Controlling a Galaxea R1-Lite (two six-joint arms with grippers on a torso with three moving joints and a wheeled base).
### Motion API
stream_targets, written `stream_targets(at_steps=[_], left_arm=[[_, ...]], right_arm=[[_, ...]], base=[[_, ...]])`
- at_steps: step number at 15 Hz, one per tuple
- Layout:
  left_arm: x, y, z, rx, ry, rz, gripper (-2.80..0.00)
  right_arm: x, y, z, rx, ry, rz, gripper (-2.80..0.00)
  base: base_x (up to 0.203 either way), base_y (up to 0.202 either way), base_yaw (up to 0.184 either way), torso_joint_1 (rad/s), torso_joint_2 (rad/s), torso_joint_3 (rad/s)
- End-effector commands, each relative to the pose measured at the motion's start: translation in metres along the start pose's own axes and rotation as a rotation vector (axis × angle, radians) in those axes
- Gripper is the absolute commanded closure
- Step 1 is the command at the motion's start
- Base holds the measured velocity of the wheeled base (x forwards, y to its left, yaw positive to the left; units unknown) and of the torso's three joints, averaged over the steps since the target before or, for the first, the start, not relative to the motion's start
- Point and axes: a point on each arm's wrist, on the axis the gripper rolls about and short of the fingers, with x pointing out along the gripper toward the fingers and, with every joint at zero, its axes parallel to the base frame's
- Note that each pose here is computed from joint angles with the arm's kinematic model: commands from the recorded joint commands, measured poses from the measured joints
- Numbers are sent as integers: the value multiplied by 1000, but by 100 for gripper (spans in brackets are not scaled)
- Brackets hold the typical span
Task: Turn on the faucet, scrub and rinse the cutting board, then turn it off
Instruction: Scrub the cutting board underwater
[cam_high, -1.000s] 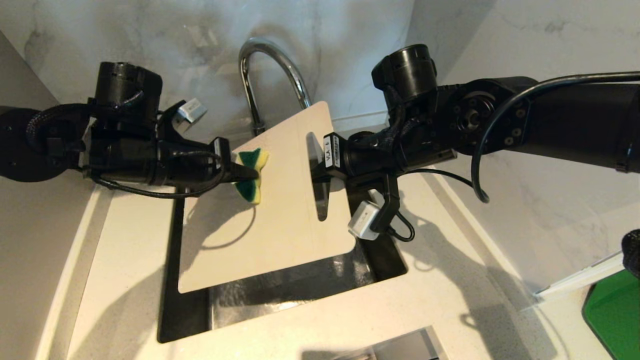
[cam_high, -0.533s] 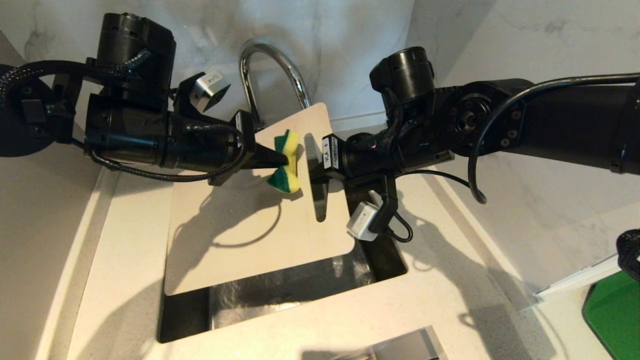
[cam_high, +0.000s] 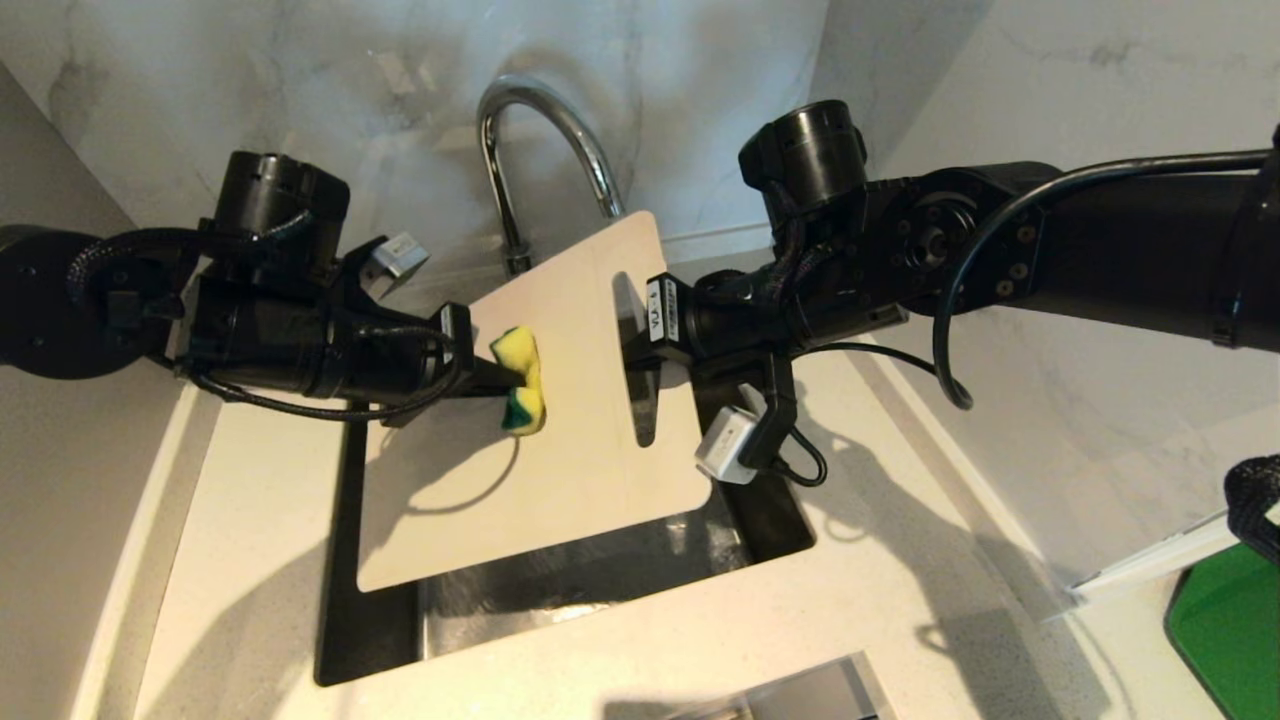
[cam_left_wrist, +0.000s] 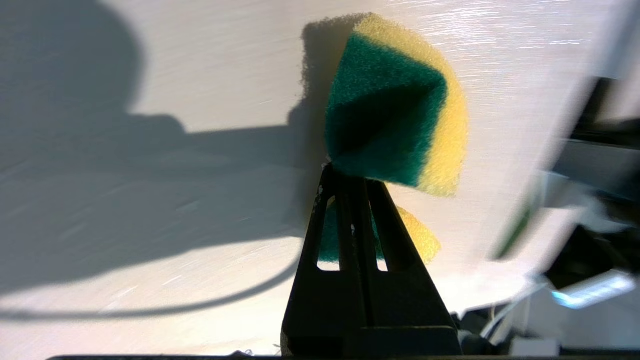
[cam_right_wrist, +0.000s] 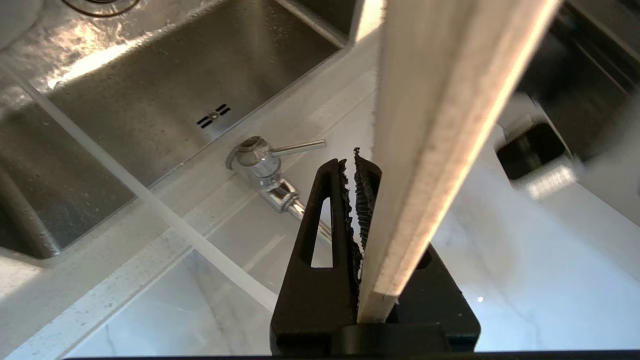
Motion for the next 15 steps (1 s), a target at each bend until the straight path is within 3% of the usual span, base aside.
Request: stream_targets(at_steps=[1,5,10,15], left_arm=[[10,27,-8,-28,6,43,0],[19,78,-10,-38,10,144,0],[5,132,1,-82,-11,195,0],[-13,164,8,-101,-35,228,0]], right_arm=[[1,0,0,-18,2,-8,0],[3,-1,-3,10,42,-29,0],[3,1,-1,17,39,-27,0],[3,0,-1,17,40,-28,0]], base=[[0,0,0,0,0,0],[0,0,0,0,0,0],[0,0,0,0,0,0],[0,0,0,0,0,0]])
